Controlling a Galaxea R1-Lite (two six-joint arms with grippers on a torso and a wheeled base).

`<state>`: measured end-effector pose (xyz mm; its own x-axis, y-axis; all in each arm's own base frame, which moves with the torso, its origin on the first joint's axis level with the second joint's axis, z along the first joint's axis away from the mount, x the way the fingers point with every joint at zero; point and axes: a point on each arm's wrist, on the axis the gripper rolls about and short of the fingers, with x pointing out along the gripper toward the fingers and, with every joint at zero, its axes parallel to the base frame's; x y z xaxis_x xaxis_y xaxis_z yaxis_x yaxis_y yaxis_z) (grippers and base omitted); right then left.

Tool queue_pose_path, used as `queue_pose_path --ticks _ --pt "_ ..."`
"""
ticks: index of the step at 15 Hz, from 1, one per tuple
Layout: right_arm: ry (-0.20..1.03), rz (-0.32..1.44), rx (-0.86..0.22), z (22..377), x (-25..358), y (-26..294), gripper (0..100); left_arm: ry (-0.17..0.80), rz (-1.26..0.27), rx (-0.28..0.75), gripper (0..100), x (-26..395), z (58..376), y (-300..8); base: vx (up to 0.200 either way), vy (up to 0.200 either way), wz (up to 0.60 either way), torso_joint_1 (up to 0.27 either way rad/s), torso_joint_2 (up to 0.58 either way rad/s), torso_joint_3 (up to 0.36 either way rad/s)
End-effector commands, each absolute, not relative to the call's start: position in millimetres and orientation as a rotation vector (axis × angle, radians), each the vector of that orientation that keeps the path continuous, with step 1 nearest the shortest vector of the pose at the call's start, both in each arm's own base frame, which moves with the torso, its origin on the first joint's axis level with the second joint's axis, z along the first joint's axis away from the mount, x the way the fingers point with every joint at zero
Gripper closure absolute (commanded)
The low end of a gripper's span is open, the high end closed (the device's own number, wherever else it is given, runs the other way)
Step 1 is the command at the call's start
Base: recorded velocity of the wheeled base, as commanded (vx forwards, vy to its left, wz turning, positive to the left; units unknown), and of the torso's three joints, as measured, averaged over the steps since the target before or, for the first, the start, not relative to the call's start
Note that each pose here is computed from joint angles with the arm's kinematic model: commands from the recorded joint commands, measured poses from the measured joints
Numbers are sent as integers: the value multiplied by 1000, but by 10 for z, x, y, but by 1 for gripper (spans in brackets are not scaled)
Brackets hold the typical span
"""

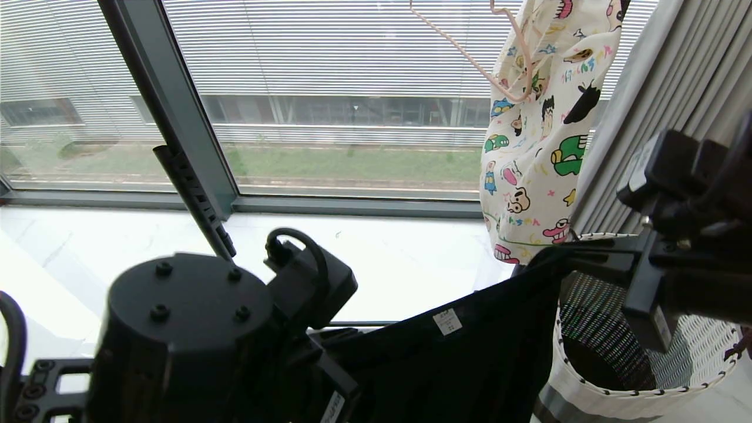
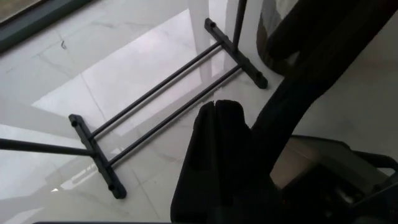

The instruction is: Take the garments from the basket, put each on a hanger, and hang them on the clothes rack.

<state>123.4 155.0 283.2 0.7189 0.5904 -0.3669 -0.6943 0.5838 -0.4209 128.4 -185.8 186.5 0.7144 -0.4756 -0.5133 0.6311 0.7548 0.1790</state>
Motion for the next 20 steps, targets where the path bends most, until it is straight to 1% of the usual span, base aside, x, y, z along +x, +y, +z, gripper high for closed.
queue_pose_path --ticks 1,9,10,12,16,18,20 --pt "186 736 -565 2926 1394 1701 100 508 -648 375 100 1156 1711 -1895 0 0 0 0 0 0" --pt "198 737 -574 2910 1391 1697 100 486 -587 387 100 1146 1717 -1902 0 0 0 0 0 0" --pt "206 740 -578 2902 1383 1687 0 484 -574 389 100 1156 1718 -1900 0 0 0 0 0 0" --pt "225 760 -592 2875 1289 1605 0 478 -537 375 100 1234 1752 -1870 0 0 0 0 0 0" --pt "257 881 -628 2787 969 1453 0 487 -449 348 100 1452 1771 -1820 0 0 0 0 0 0" --pt "254 939 -615 2776 915 1405 0 492 -422 345 100 1492 1766 -1783 0 0 0 0 0 0" --pt "245 935 -597 2797 906 1366 0 484 -363 361 100 1504 1752 -1762 0 0 0 0 0 0"
